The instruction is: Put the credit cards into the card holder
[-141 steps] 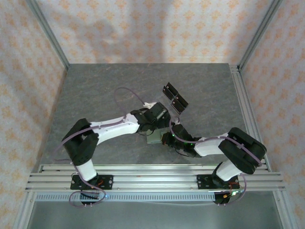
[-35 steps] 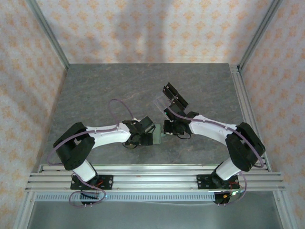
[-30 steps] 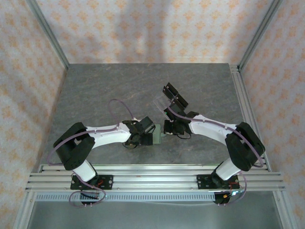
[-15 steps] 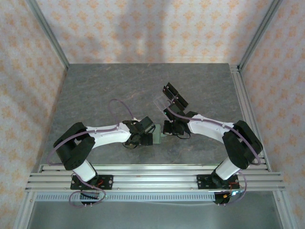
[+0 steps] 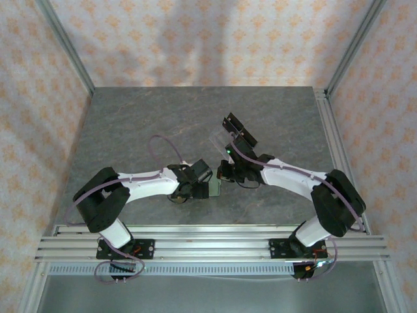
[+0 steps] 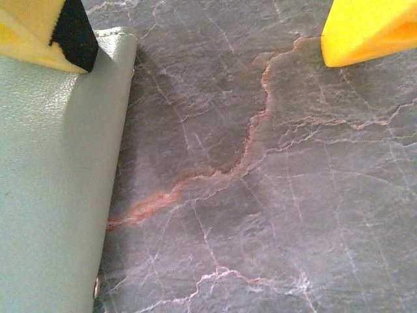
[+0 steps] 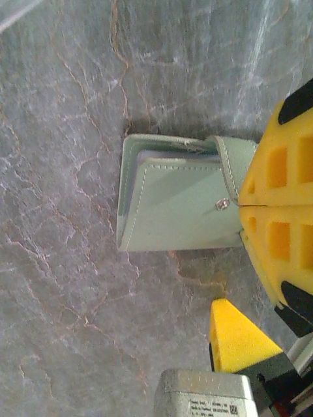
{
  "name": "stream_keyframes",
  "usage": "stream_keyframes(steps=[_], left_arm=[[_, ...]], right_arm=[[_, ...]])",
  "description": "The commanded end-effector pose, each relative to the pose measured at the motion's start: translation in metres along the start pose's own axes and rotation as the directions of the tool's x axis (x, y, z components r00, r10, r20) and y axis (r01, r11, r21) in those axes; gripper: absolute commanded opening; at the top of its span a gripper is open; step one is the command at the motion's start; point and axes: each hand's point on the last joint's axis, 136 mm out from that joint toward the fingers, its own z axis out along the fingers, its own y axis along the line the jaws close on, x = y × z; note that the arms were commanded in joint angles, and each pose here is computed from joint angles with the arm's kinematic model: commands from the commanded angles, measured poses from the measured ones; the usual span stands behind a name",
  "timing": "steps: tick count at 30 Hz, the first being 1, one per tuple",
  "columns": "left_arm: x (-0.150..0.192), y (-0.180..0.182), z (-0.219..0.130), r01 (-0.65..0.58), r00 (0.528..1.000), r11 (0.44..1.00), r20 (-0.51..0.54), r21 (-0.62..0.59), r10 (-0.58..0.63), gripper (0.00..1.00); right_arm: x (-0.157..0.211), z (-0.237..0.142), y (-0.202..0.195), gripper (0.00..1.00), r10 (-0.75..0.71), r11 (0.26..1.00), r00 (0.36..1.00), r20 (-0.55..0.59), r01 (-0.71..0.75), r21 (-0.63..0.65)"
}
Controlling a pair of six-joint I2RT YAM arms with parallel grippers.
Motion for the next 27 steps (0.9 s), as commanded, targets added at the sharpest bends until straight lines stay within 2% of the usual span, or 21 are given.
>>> stream_keyframes(steps=[1, 11, 27], left_arm=[[0.01, 0.009, 0.011, -0.022, 0.999, 0.998, -0.03, -0.054, 0.02, 0.92], [0.01, 0.009, 0.012, -0.021, 0.999, 0.998, -0.029, -0.051, 0.02, 0.92], [0.01, 0.008, 0.012, -0.024, 0.999, 0.998, -0.028, -0.049, 0.022, 0.92]], right_arm=[[-0.003, 0.008, 0.009, 0.0, 0.051, 0.996, 0.999, 0.003, -0.05, -0.073], [0.001, 0.027, 0.004, 0.0, 0.081, 0.993, 0.996, -0.023, -0.082, -0.088], [0.014, 0.047, -0.016, 0.0, 0.082, 0.996, 0.995, -0.063, -0.084, -0.024]])
